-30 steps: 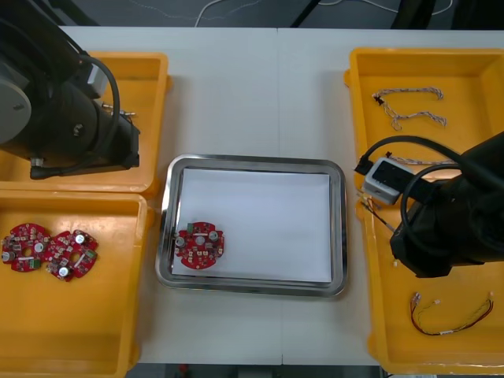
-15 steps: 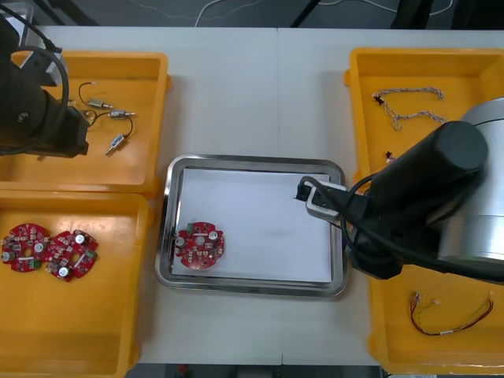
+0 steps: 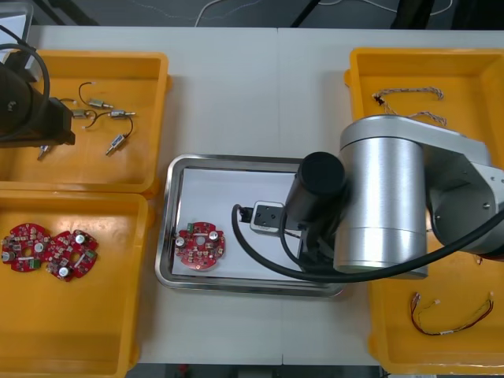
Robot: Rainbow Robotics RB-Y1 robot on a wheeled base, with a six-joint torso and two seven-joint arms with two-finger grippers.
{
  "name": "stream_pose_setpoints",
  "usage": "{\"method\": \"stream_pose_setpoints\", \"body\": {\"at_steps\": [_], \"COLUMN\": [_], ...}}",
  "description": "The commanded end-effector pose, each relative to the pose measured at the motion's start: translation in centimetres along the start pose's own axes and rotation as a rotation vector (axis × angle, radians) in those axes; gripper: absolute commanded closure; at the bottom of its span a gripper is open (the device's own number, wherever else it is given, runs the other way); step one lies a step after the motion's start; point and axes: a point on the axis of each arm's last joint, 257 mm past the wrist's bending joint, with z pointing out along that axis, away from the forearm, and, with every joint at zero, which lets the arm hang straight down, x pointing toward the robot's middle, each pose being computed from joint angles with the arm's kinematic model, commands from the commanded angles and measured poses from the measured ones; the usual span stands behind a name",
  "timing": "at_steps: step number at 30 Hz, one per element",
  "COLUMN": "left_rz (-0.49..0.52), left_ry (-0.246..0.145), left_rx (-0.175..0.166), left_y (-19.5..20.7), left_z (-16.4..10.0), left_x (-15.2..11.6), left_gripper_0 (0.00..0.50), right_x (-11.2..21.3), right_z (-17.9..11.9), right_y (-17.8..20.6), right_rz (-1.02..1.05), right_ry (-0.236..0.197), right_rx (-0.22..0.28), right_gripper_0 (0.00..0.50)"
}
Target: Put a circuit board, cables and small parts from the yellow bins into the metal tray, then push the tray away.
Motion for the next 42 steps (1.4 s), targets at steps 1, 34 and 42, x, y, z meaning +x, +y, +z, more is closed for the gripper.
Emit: {"method": "stream_pose_setpoints", "body": {"at_steps": [1,34,42], "left_rz": [0.123,0.031,0.099], "left_ry": [-0.019,-0.119,-0.129], "left_rx": [-0.038,0.015,0.037], "left_y": [3.3,5.0,3.7], "left_z": [-0.4,0.5,3.3], "left_x": [-1.2,-2.3,-2.7], "left_gripper_0": [0.000,0.000,0.000], "right_x": [-3.3,-5.7,-5.6], "right_z": [0.1,6.7,6.9], "right_y": [0.5,3.7,3.7], "right_rz": [-0.093,-0.198,-0.214], "right_ry": [-0.032,-0.008,-0.011], "right_rx": [0.037,0.021,0.019], "right_gripper_0": [0.500,0.500,0.163]}}
